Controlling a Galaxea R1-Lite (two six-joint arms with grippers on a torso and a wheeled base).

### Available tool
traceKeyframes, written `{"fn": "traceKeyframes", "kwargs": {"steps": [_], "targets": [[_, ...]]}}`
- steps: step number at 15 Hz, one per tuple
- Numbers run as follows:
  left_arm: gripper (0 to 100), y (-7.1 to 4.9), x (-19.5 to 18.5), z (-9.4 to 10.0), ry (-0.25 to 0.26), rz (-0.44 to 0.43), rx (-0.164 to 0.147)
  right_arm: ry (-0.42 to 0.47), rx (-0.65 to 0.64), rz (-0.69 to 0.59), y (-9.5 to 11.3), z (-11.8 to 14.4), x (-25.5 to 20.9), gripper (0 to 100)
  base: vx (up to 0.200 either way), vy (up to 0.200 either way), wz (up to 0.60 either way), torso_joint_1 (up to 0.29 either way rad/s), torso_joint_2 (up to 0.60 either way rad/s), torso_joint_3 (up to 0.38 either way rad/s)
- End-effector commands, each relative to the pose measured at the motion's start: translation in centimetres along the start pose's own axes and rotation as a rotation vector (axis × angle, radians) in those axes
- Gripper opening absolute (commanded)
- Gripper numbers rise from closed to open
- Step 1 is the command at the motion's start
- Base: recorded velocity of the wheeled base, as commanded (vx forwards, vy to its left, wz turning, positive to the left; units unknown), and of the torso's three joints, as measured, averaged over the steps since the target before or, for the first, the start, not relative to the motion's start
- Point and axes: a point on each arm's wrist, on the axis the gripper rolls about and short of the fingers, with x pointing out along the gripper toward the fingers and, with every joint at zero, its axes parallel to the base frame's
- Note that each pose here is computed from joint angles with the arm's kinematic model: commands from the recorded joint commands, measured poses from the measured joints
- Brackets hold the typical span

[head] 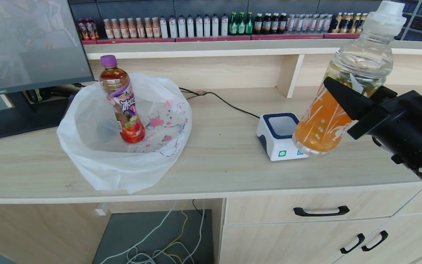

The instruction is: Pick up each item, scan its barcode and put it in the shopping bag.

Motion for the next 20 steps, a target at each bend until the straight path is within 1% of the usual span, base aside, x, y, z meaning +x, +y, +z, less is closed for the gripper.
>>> {"fn": "traceKeyframes", "kwargs": {"steps": [1, 7, 9, 11, 13, 15, 16, 18, 19, 20], "targets": [[100, 0.0, 0.0, 0.0, 0.000, -0.001, 0.002, -0.007, -0.001, 0.000, 0.0, 0.1, 0.2, 0, 0.000, 0.000, 0.00, 0.000, 0.00, 0.000], [100, 0.0, 0.0, 0.0, 0.000, 0.001, 0.002, -0.053, -0.001, -0.001, 0.0, 1.2, 0.3, 0, 0.000, 0.000, 0.00, 0.000, 0.00, 0.000], [100, 0.0, 0.0, 0.0, 0.000, 0.001, 0.002, -0.082, 0.050, -0.003, -0.1, 1.8, 0.4, 0, 0.000, 0.000, 0.00, 0.000, 0.00, 0.000], [100, 0.0, 0.0, 0.0, 0.000, 0.001, 0.002, -0.103, 0.068, -0.004, -0.2, 2.2, 1.0, 0, 0.000, 0.000, 0.00, 0.000, 0.00, 0.000], [100, 0.0, 0.0, 0.0, 0.000, 0.001, 0.002, -0.105, 0.106, -0.005, -0.2, 1.9, 2.0, 0, 0.000, 0.000, 0.00, 0.000, 0.00, 0.000], [100, 0.0, 0.0, 0.0, 0.000, 0.001, 0.002, -0.148, 0.181, -0.037, -0.5, 2.2, 4.7, 0, 0.000, 0.000, 0.00, 0.000, 0.00, 0.000], [100, 0.0, 0.0, 0.0, 0.000, 0.001, 0.002, -0.144, 0.228, -0.074, -0.6, 2.1, 5.3, 0, 0.000, 0.000, 0.00, 0.000, 0.00, 0.000], [100, 0.0, 0.0, 0.0, 0.000, 0.001, 0.002, -0.143, 0.272, -0.084, -0.6, 2.3, 5.8, 0, 0.000, 0.000, 0.00, 0.000, 0.00, 0.000], [100, 0.0, 0.0, 0.0, 0.000, 0.001, 0.002, -0.141, 0.322, -0.087, -0.7, 2.3, 5.8, 0, 0.000, 0.000, 0.00, 0.000, 0.00, 0.000], [100, 0.0, 0.0, 0.0, 0.000, 0.001, 0.002, -0.129, 0.345, -0.101, -1.1, 1.7, 6.0, 0, 0.000, 0.000, 0.00, 0.000, 0.00, 0.000]]}}
